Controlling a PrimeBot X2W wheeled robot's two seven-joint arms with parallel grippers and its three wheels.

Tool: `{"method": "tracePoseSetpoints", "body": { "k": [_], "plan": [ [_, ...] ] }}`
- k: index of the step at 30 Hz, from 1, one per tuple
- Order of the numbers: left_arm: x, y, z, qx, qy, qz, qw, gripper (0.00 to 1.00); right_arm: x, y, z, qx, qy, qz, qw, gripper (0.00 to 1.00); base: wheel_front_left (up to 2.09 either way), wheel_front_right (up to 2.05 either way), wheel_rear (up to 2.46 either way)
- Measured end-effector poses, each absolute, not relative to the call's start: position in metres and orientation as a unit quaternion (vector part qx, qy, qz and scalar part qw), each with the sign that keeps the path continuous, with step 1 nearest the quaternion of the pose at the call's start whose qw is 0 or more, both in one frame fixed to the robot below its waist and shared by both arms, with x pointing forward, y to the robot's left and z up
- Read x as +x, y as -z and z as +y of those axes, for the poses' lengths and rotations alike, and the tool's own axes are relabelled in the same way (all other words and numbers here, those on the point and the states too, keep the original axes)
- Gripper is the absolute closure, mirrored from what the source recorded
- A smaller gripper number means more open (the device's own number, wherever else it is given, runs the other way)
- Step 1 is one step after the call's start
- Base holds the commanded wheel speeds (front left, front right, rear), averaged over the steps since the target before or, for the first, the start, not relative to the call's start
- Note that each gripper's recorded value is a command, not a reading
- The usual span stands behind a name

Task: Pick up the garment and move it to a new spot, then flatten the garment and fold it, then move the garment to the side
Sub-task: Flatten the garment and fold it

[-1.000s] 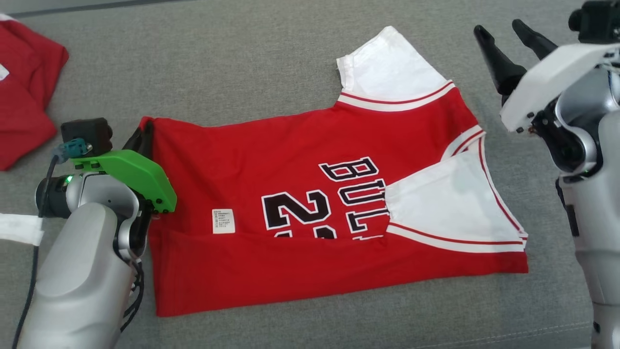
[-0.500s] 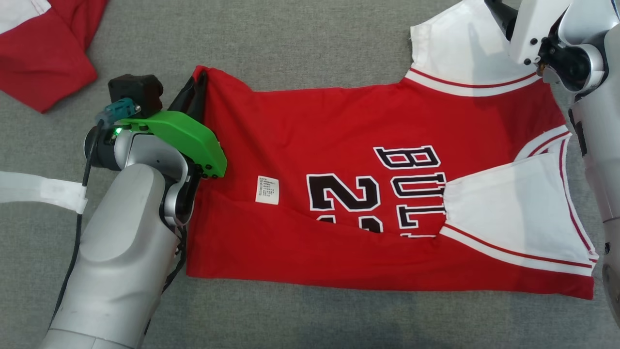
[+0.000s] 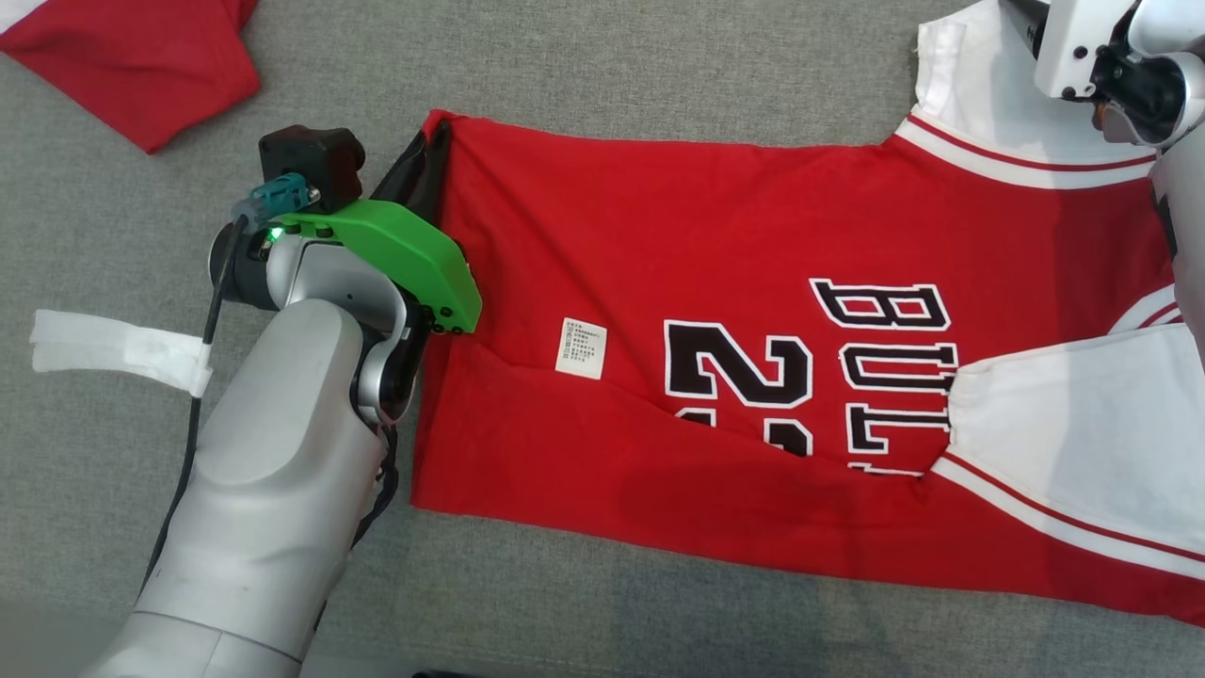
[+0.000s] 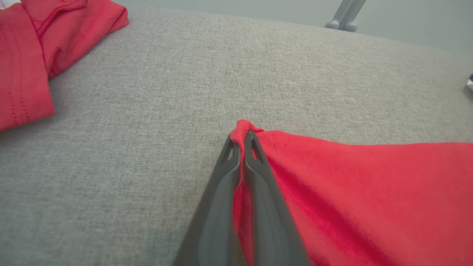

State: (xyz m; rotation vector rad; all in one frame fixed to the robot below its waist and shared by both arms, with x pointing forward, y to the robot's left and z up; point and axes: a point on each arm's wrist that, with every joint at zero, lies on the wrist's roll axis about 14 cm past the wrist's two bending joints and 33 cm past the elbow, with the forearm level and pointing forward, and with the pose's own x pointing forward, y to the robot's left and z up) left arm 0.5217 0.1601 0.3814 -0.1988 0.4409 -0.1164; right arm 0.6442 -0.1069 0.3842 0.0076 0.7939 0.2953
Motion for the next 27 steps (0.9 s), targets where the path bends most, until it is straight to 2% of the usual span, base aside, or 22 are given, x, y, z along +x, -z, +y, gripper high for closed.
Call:
{"method": "tracePoseSetpoints", "body": {
  "k": [2, 3, 4, 6, 7, 8, 14, 21, 27],
  "plan": [
    [0.521, -0.380, 0.162, -0.098, 0.057, 0.219, 0.969, 1.00, 0.646, -0.382, -0.105, -0.002, -0.144, 0.389, 0.910, 0.00, 0.00, 0.00, 0.00],
    [0.521, -0.379, 0.162, -0.098, 0.056, 0.220, 0.969, 1.00, 0.646, -0.381, -0.104, -0.006, -0.145, 0.391, 0.909, 0.13, 0.00, 0.00, 0.00],
    [0.521, -0.378, 0.162, -0.098, 0.056, 0.222, 0.969, 1.00, 0.647, -0.381, -0.104, -0.008, -0.145, 0.392, 0.909, 0.51, 0.00, 0.00, 0.00],
    [0.522, -0.377, 0.163, -0.098, 0.055, 0.222, 0.968, 1.00, 0.646, -0.380, -0.105, -0.015, -0.145, 0.395, 0.907, 0.70, 0.00, 0.00, 0.00],
    [0.522, -0.378, 0.163, -0.099, 0.055, 0.222, 0.969, 1.00, 0.646, -0.380, -0.106, -0.018, -0.144, 0.396, 0.907, 0.87, 0.00, 0.00, 0.00],
    [0.522, -0.378, 0.162, -0.100, 0.055, 0.222, 0.968, 1.00, 0.645, -0.380, -0.107, -0.020, -0.144, 0.397, 0.906, 1.00, 0.00, 0.00, 0.00],
    [0.523, -0.374, 0.163, -0.099, 0.055, 0.228, 0.967, 1.00, 0.643, -0.386, -0.110, -0.020, -0.141, 0.386, 0.911, 1.00, 0.00, 0.00, 0.00],
    [0.523, -0.378, 0.165, -0.097, 0.054, 0.229, 0.967, 1.00, 0.645, -0.421, -0.113, -0.002, -0.146, 0.332, 0.932, 1.00, 0.00, 0.00, 0.00],
    [0.512, -0.383, 0.168, -0.102, 0.054, 0.226, 0.967, 1.00, 0.622, -0.448, -0.122, -0.001, -0.164, 0.291, 0.943, 1.00, 0.00, 0.00, 0.00]
  ]
}}
